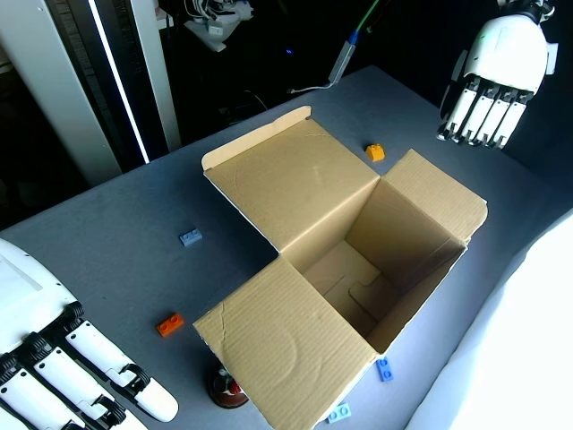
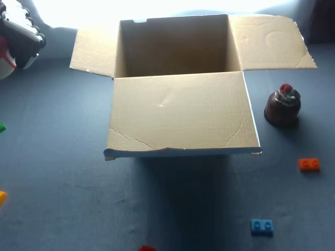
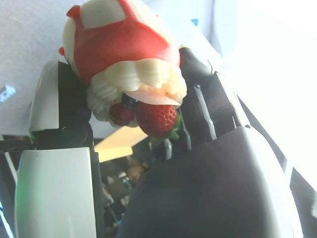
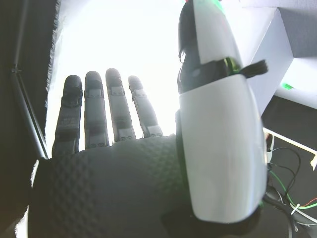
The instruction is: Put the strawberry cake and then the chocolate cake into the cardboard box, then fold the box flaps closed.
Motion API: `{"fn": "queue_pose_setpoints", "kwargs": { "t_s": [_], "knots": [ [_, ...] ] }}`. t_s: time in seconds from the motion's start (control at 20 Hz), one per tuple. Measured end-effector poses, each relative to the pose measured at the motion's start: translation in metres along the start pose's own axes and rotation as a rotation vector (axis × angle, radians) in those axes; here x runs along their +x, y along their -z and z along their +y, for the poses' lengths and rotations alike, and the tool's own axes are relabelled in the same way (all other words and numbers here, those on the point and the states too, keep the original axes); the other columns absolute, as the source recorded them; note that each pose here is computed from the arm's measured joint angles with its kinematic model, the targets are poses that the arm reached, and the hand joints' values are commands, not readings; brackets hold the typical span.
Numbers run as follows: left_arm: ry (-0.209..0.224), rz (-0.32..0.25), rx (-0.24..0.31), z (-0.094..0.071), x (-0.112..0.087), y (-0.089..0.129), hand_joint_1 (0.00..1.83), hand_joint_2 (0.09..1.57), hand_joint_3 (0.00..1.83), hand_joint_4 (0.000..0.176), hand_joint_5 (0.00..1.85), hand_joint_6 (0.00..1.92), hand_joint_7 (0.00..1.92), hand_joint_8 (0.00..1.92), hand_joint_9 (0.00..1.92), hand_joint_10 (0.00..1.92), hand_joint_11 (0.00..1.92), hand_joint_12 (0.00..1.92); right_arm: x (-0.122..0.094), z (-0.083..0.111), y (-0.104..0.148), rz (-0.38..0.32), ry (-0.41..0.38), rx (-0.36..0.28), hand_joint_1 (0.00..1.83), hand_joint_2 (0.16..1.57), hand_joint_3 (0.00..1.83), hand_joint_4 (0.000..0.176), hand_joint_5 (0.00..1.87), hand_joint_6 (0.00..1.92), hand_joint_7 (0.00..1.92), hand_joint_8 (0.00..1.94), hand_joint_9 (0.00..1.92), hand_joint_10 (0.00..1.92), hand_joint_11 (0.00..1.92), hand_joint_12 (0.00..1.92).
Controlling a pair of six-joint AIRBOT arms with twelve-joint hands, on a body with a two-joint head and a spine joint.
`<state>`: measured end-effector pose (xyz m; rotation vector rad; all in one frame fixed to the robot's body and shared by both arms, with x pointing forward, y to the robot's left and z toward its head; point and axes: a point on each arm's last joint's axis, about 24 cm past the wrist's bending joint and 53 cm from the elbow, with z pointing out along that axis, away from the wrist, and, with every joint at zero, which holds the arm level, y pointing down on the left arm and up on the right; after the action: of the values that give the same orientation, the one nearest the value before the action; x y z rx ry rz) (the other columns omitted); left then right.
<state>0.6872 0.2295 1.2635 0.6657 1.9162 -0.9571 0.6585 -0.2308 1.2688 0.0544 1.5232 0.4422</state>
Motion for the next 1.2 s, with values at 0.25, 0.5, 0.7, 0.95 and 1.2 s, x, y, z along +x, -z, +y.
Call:
{"fn": "queue_pose_setpoints", "kwargs": {
  "t_s": [0.25,0.5,0.7,0.95,1.2],
  "knots": [
    [0.000,-0.044,0.029,-0.007,-0.016,-0.008,1.45,1.30,0.00,0.000,0.37,1.40,0.50,1.63,0.60,1.73,0.40,1.92,0.001,0.000,0.000,0.001,0.002,0.000,1.00,1.03,0.01,0.000,0.02,0.00,0.11,0.00,0.09,0.00,0.00,0.13],
    [-0.032,-0.048,0.076,-0.024,-0.022,-0.019,1.45,1.30,0.00,0.000,0.36,1.42,0.50,1.63,0.60,1.72,0.40,1.92,0.001,0.000,0.000,0.002,0.002,0.000,0.99,1.03,0.00,0.000,0.05,0.00,0.12,0.00,0.11,0.00,0.00,0.21],
    [-0.058,-0.056,0.107,-0.038,-0.037,-0.033,1.45,1.30,0.00,0.000,0.37,1.45,0.51,1.63,0.59,1.73,0.39,1.92,0.001,0.000,0.000,0.002,0.002,0.000,1.02,1.02,0.00,0.000,0.06,0.01,0.11,0.00,0.11,0.00,0.00,0.20],
    [-0.089,-0.056,0.128,-0.050,-0.050,-0.047,1.27,1.33,0.00,0.000,0.55,1.61,0.54,1.62,0.58,1.74,0.37,1.92,0.001,0.000,0.000,0.002,0.007,0.000,0.98,1.05,0.00,0.000,0.04,0.00,0.10,0.00,0.11,0.00,0.00,0.32],
    [-0.123,-0.033,0.151,-0.065,-0.050,-0.061,1.25,1.32,0.01,0.000,0.59,1.55,0.55,1.65,0.54,1.75,0.36,1.92,0.001,0.000,0.000,0.002,0.006,0.001,0.98,1.05,0.01,0.000,0.04,0.00,0.10,0.00,0.10,0.00,0.00,0.31]
  ]
}}
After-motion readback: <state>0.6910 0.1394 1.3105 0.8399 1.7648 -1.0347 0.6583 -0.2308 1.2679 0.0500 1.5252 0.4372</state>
